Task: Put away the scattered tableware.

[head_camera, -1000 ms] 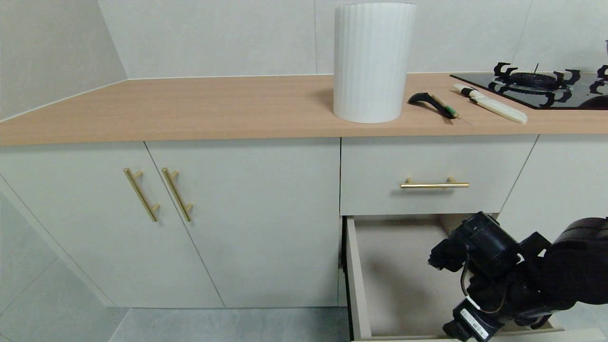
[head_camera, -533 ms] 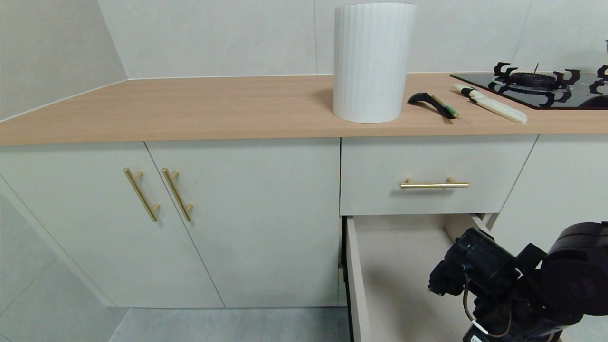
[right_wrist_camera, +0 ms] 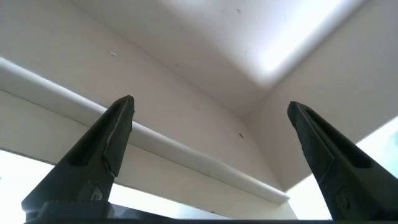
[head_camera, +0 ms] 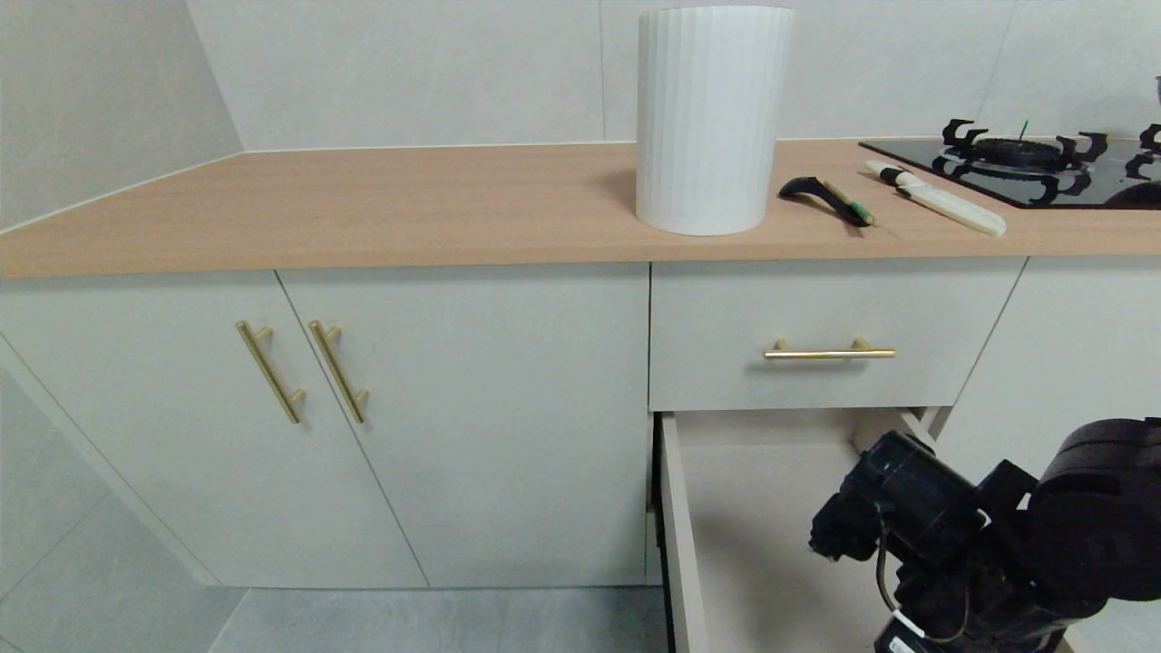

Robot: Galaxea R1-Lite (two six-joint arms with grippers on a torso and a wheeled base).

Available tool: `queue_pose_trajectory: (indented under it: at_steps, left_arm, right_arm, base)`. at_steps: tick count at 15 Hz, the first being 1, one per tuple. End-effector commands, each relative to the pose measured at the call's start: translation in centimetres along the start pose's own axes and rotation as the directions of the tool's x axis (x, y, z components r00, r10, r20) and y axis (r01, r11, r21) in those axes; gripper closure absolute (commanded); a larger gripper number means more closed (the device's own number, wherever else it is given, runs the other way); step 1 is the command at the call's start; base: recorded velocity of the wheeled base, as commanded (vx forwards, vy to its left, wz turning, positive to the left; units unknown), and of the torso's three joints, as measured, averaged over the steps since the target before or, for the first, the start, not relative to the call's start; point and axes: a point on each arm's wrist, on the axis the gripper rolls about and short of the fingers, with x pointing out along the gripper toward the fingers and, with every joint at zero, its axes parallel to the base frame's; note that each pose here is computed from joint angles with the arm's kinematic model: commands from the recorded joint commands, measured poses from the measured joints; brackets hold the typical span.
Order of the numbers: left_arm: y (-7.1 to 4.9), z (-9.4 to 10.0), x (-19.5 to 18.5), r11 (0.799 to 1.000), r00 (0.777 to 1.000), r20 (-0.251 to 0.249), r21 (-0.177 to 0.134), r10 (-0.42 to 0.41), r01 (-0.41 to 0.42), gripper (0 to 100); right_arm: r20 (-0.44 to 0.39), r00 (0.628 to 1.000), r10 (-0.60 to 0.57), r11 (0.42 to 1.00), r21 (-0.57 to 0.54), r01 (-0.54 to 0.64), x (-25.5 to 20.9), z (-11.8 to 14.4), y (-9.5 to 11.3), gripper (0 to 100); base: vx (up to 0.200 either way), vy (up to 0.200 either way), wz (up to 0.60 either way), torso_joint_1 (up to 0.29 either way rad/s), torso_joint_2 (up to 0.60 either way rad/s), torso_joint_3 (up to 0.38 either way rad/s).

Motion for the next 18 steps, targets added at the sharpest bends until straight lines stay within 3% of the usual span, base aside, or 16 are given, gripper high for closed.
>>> queue_pose_trajectory:
  at_steps: [1,2,5,8,18]
  left_arm:
    - [0.0,0.0,0.0,1.000,1.000,0.000,0.000,-0.001,0.001,0]
    - [0.0,0.0,0.0,1.000,1.000,0.000,0.000,0.001,-0.001,0]
    - [0.0,0.0,0.0,1.000,1.000,0.000,0.000,0.001,-0.001,0]
    - [0.0,0.0,0.0,1.000,1.000,0.000,0.000,0.001,-0.001,0]
    - [0.0,0.0,0.0,1.000,1.000,0.000,0.000,-0.001,0.001,0]
  right_arm:
    - [0.066,0.998,-0.013,0.993,0.119,0.005,-0.6,1.1,-0.6,0]
    - [0.142,0.990,-0.021,0.974,0.226,-0.012,-1.4,2.2,-1.0,0]
    - [0.287,0.956,-0.066,0.928,0.370,-0.047,-2.9,3.8,-2.8,0]
    - [0.383,0.916,-0.120,0.897,0.438,-0.066,-3.0,4.4,-4.0,0]
    - [0.458,0.876,-0.152,0.887,0.453,-0.084,-4.7,3.9,-4.5,0]
  base:
    - [0.000,0.000,0.00,0.000,0.00,0.000]
    - [0.000,0.000,0.00,0.000,0.00,0.000]
    - [0.000,0.000,0.00,0.000,0.00,0.000]
    - [0.000,0.000,0.00,0.000,0.00,0.000]
    - [0.000,0.000,0.00,0.010,-0.05,-0.042]
